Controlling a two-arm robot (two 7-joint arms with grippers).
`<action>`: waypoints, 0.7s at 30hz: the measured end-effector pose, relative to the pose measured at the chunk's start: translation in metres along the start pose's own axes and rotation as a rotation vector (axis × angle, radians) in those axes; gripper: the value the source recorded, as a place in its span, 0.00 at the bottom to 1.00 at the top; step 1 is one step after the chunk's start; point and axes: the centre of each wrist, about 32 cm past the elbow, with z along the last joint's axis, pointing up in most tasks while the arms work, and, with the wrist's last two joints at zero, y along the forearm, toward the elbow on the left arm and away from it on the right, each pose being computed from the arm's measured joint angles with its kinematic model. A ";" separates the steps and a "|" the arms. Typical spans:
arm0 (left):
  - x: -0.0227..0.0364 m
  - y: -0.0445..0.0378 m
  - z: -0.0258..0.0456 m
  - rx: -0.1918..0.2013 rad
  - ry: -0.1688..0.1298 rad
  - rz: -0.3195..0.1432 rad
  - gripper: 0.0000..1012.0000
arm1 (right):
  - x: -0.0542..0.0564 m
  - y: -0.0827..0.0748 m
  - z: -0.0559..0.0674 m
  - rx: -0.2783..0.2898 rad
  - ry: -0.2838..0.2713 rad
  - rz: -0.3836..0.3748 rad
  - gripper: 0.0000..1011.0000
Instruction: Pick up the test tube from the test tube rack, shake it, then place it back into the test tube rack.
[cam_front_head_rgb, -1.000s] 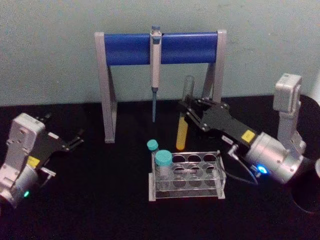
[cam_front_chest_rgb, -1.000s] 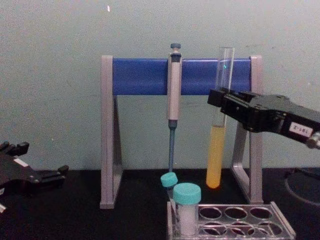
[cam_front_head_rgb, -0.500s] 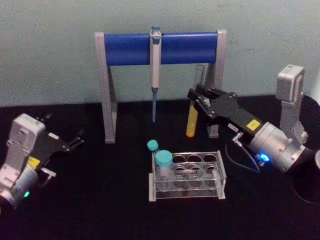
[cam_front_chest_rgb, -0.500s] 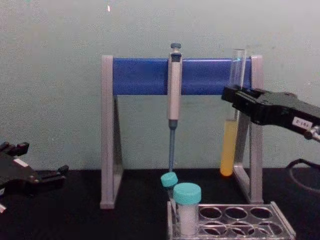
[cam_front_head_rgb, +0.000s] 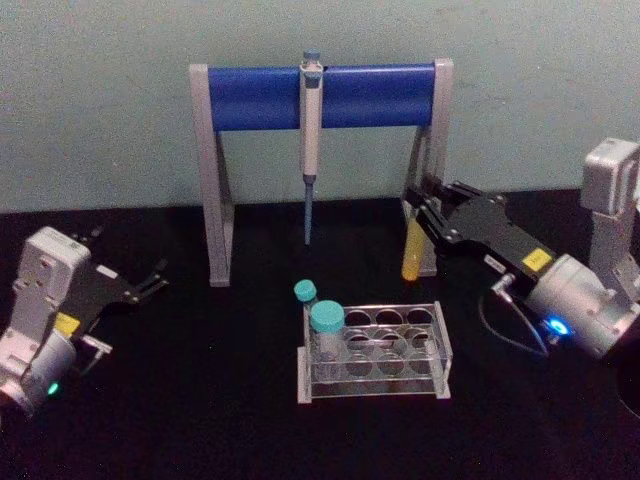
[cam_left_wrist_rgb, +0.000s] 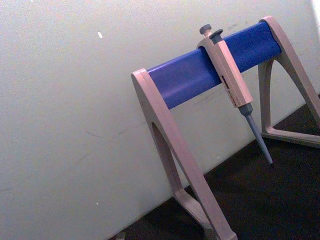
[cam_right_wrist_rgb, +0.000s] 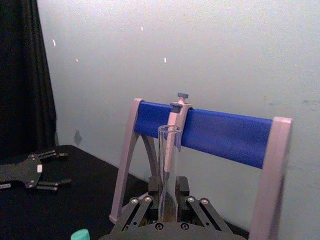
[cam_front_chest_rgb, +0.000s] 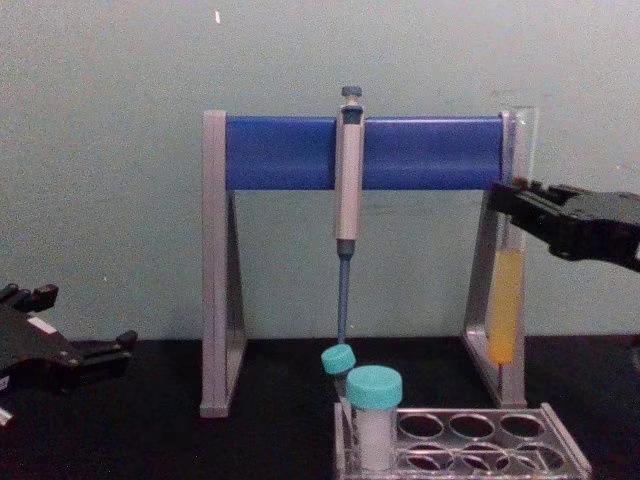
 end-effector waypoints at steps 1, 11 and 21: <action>0.0000 0.0000 0.0000 0.000 0.000 0.000 1.00 | -0.001 -0.002 0.001 -0.002 -0.001 -0.003 0.22; 0.0000 0.0000 0.0000 0.000 0.000 0.000 1.00 | -0.024 -0.026 0.006 -0.032 0.025 0.044 0.22; 0.0000 0.0000 0.0000 0.000 0.000 0.000 1.00 | -0.035 -0.012 -0.001 -0.016 0.070 0.117 0.22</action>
